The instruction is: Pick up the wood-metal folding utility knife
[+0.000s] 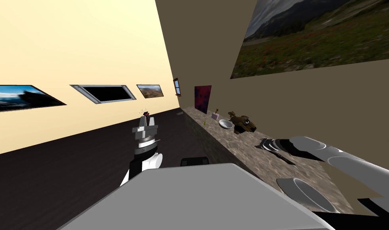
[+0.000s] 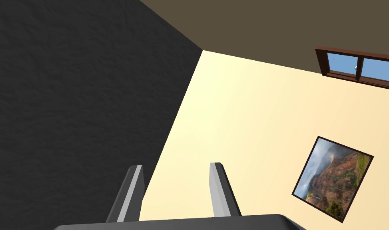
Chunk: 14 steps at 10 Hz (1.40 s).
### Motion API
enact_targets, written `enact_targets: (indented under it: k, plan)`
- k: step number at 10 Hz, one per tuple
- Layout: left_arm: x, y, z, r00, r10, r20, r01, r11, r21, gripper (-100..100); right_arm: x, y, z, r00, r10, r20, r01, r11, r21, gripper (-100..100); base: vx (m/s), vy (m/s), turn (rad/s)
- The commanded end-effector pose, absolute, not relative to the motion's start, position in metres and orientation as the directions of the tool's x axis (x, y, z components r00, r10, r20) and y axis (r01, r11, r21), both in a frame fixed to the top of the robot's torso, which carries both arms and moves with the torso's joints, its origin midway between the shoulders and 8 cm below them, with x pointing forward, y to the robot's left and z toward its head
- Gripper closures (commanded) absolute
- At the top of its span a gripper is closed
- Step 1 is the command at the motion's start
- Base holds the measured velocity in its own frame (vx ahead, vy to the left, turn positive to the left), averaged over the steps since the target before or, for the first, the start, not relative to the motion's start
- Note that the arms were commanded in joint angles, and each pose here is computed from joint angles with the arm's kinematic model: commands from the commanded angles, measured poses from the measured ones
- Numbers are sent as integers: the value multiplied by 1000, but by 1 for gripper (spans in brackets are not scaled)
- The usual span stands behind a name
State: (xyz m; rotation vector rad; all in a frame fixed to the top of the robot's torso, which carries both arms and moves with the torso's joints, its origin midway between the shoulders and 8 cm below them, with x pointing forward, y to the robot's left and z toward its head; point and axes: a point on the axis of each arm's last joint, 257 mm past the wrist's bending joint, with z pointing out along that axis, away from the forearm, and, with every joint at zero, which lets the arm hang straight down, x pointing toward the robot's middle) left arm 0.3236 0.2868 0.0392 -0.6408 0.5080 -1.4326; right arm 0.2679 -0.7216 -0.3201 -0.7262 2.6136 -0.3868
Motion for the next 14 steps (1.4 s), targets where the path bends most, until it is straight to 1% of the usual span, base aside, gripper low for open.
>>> enact_targets:
  k: [1,7,12,13,14]
  plan:
    - [324,287,39,84,-995,57,737,24,-676,0,252,-731,-321,-809,-531,-253,-439,831,-342,-100,-3,-26,59]
    - [324,287,39,84,-995,57,737,24,-676,0,201,-752,-323,-871,-472,-138,-421,861,-287,-100,-4,-25,60]
    - [324,287,39,84,-995,57,737,24,-676,0,147,-761,-326,-910,-414,-16,-402,890,-217,-100,-8,-56,51]
    - [324,287,39,84,-995,57,737,24,-676,0,156,-760,-326,-905,-425,-34,-407,884,-229,-100,-3,-24,10]
    - [324,287,39,84,-995,57,737,24,-676,0,155,-760,-327,-906,-422,-30,-405,886,-226,0,0,0,0]
